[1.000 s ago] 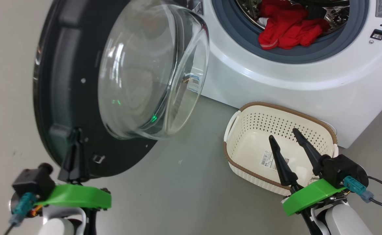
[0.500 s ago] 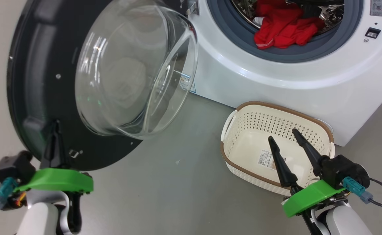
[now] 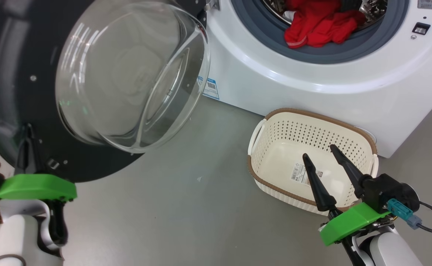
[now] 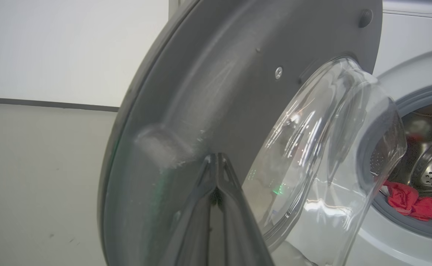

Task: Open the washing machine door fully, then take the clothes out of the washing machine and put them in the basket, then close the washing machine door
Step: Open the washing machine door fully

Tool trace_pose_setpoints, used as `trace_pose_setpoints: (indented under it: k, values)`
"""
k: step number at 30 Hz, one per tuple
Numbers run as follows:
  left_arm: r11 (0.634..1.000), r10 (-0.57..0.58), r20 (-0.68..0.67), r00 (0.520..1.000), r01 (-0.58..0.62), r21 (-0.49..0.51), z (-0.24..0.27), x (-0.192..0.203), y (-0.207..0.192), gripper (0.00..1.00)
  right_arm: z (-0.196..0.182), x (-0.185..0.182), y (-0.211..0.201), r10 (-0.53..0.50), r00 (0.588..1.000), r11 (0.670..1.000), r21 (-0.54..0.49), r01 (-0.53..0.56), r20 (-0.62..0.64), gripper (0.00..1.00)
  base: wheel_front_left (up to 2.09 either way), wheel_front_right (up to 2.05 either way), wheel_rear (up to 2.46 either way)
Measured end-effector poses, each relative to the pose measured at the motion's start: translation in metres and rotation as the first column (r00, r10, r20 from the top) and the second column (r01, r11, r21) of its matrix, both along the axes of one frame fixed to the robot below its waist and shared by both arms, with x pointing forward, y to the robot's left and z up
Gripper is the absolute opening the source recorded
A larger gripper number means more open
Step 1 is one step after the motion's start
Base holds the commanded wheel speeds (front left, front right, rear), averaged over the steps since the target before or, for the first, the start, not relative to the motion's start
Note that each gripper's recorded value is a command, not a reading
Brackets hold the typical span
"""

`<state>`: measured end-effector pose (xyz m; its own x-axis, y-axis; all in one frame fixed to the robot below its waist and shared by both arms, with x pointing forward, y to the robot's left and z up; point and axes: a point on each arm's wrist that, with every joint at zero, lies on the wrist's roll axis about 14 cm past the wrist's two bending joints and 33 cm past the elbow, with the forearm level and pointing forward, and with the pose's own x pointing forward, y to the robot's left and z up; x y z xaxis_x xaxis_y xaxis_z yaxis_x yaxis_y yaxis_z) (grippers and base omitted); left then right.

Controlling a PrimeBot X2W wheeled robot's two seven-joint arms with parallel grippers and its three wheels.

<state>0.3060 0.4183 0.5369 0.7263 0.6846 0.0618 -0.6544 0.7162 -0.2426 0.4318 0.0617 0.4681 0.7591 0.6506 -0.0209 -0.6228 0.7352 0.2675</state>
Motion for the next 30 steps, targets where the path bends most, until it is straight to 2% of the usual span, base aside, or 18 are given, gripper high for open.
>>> trace_pose_setpoints:
  k: [30]
  values:
    - [0.999, 0.043, -0.074, 0.996, -0.043, 0.002, -0.010, 0.024, 0.034, 0.00, -0.015, 0.010, -0.006, -0.005, 1.000, 0.998, -0.055, 0.003, -0.027, 1.00, 0.00, 0.00, 0.00]
